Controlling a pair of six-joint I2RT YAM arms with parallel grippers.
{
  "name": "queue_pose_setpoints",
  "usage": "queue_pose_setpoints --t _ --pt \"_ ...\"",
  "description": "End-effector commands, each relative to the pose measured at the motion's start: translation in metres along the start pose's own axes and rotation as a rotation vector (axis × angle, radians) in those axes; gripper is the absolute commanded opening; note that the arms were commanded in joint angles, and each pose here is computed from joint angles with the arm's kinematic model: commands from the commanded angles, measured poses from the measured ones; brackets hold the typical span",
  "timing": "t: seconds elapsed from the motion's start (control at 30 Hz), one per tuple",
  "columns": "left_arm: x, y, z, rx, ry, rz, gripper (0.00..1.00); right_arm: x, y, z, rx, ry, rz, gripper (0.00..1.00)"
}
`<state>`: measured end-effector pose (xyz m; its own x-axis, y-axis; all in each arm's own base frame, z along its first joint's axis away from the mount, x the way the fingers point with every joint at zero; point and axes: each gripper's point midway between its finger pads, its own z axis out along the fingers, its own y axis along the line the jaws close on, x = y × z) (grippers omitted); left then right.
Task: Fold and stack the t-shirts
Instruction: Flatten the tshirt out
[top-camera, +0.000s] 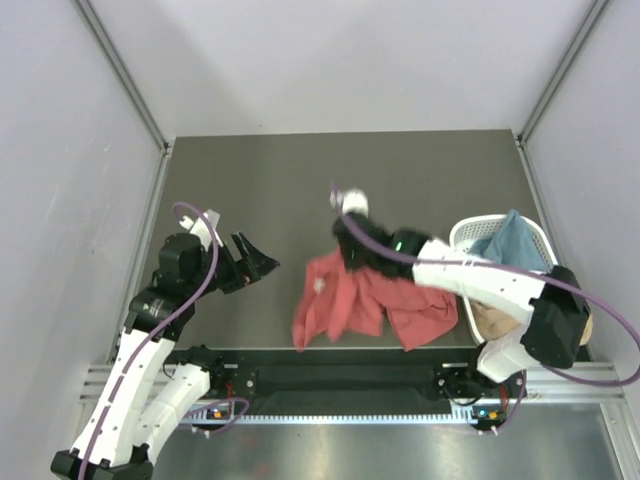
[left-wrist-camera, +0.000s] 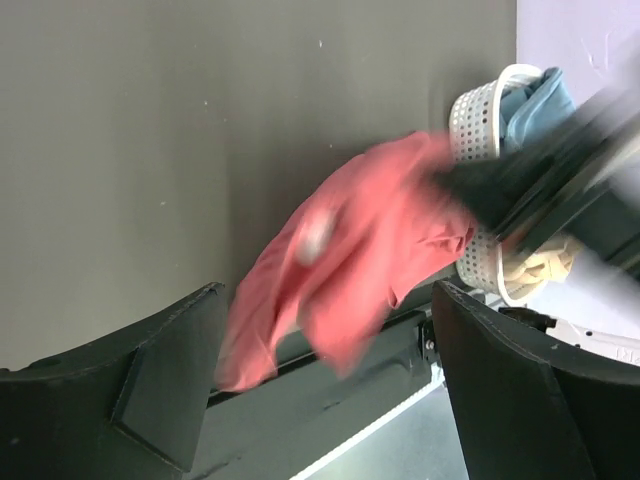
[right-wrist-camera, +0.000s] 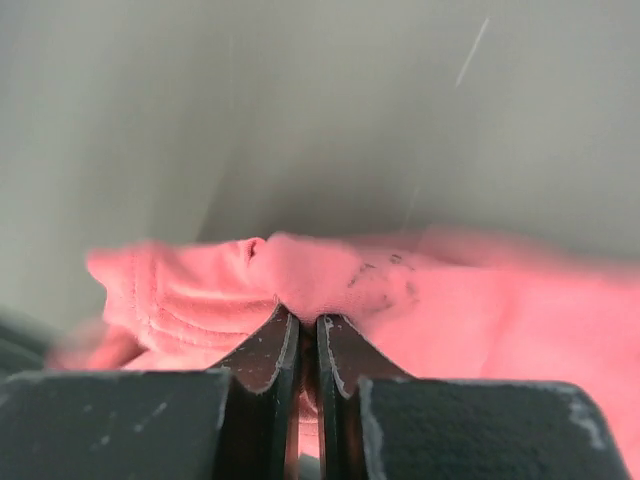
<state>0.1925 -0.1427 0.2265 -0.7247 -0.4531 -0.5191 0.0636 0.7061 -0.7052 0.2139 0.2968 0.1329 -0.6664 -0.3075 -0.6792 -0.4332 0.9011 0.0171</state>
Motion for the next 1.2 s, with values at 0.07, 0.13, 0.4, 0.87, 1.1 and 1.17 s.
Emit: queue_pose_setpoints --t 0.07,0.13,0.4,0.87,1.1,1.17 --pt "-0.015 -0.009 -0.01 0.017 -0.086 0.022 0.88 -0.209 -0.006 -0.056 -0.204 -0.417 -0.004 0.0" --pt "-0.017 -0.005 -0.013 -0.004 -0.111 0.024 0.88 -0.257 -0.004 -0.068 -0.242 -0.469 -0.005 0.0" --pt "-0.035 0.006 -0.042 -0.086 -0.277 0.028 0.87 -0.349 0.072 -0.217 -0.818 -0.76 0.004 0.0" --pt "-0.045 -0.011 -0.045 -0.04 -0.282 0.08 0.88 -0.346 -0.106 -0.149 -0.832 -0.801 0.514 0.0" --pt "-0.023 -0.007 -0.013 -0.048 -0.046 0.117 0.89 -0.257 -0.249 0.041 -0.651 -0.49 0.787 0.37" --pt "-0.02 -0.009 -0.012 -0.042 -0.017 0.126 0.89 -0.248 -0.267 0.046 -0.533 -0.487 0.738 0.49"
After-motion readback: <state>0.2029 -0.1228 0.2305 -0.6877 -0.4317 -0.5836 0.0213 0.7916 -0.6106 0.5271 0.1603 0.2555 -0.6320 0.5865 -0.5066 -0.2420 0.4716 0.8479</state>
